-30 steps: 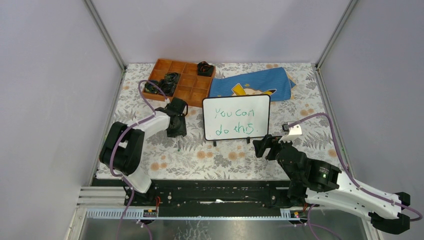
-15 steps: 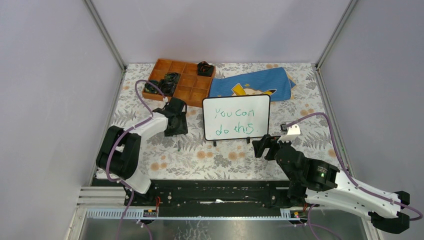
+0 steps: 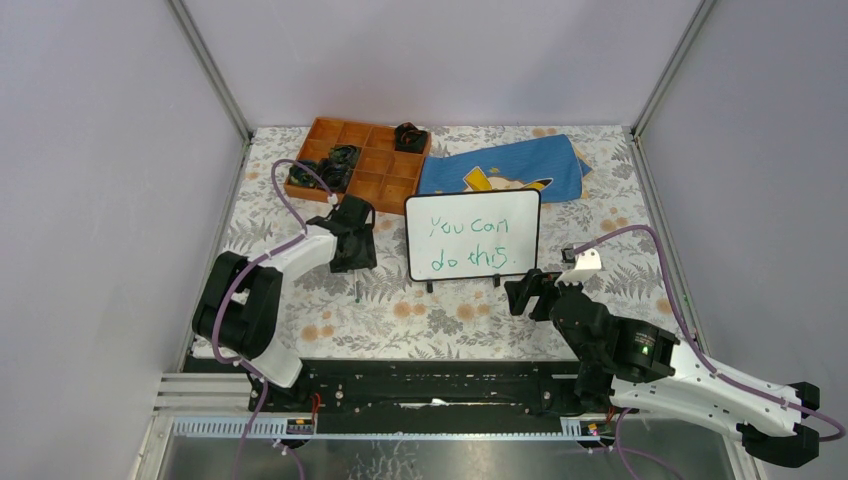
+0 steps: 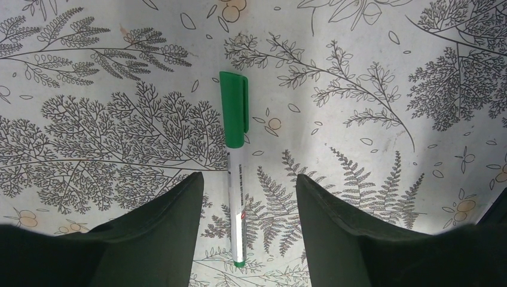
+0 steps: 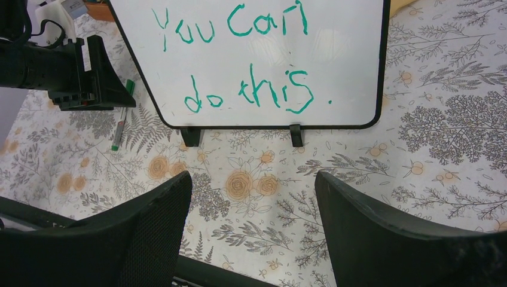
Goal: Write a sentence on the whiteboard
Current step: Reset both arms
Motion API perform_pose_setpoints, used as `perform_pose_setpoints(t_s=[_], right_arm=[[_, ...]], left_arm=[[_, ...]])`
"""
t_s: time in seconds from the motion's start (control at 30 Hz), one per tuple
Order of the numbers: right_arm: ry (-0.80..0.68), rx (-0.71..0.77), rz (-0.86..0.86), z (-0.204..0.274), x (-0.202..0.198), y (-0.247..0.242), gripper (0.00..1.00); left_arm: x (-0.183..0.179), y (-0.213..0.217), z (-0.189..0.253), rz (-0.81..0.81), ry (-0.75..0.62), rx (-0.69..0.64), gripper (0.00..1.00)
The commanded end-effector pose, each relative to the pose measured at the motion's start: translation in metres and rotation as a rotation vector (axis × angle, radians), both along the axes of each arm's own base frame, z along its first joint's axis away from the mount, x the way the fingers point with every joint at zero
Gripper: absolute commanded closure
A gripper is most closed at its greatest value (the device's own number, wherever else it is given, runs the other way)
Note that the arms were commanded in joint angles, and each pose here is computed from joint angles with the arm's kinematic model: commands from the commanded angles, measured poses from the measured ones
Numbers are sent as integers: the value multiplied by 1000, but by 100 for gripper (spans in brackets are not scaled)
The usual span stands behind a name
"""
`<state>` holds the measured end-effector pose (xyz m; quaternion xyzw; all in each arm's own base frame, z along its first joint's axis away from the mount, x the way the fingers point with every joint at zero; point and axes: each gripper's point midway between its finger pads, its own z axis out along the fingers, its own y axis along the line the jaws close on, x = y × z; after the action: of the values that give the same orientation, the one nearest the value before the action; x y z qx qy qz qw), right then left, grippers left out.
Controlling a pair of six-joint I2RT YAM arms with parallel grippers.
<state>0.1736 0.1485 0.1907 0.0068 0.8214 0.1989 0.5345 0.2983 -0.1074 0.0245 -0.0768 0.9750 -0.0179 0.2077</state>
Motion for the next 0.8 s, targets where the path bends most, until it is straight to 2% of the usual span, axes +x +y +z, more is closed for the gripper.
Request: perform_pose_setpoints(t_s=[0.0, 0.23, 0.47, 0.63, 0.77], right_arm=[[-16, 42, -30, 11, 2, -2, 19], [-15, 39, -35, 8, 2, -4, 19], [-14, 31, -36, 7, 2, -5, 19], [-48, -11, 11, 15, 4, 3, 16], [-90, -116, -30, 30, 20, 9, 12]], left_arm=[[7, 0, 3, 4, -39, 11, 35], [7, -1, 7, 3, -53, 14, 36], [11, -2, 28, 11, -130, 25, 36], [18, -2, 77, 53, -325, 1, 35], [18, -18, 146, 9, -561, -147, 33]])
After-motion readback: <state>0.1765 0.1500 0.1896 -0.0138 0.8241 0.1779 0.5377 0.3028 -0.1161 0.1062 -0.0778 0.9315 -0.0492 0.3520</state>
